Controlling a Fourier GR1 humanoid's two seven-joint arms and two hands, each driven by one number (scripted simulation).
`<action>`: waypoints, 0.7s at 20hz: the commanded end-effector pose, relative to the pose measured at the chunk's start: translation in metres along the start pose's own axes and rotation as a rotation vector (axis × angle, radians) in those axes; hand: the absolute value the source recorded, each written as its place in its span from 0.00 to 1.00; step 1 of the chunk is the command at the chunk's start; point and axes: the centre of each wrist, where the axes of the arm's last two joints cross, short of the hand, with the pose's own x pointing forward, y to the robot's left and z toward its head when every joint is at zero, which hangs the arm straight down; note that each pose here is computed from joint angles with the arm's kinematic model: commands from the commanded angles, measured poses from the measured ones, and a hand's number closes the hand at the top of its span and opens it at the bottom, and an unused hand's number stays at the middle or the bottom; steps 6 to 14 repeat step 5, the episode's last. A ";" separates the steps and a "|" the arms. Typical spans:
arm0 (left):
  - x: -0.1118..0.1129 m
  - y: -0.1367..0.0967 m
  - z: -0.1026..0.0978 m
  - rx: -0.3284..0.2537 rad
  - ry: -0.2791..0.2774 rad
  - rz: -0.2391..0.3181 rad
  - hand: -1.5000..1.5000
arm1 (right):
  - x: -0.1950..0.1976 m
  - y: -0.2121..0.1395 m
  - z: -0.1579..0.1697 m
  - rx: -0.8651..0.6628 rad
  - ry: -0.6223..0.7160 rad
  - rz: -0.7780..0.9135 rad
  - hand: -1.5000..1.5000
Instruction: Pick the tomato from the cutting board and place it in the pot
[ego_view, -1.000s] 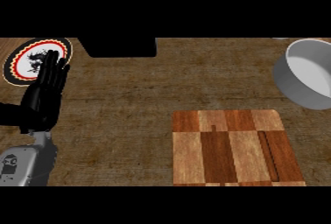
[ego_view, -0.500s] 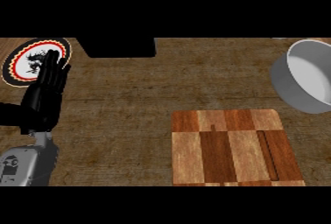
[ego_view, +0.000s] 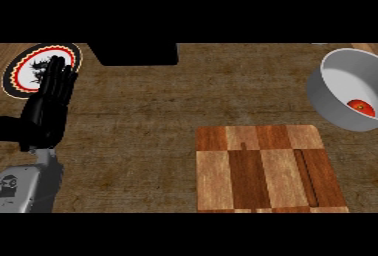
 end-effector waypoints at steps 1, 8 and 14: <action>0.001 -0.003 0.000 -0.002 -0.012 -0.002 0.50 | -0.020 -0.049 0.001 0.000 -0.031 0.011 0.00; 0.005 -0.009 0.018 -0.006 -0.007 -0.001 0.50 | -0.015 -0.061 0.015 -0.030 0.004 0.002 0.00; 0.005 -0.009 0.018 -0.006 -0.007 -0.001 0.50 | -0.015 -0.061 0.015 -0.030 0.004 0.002 0.00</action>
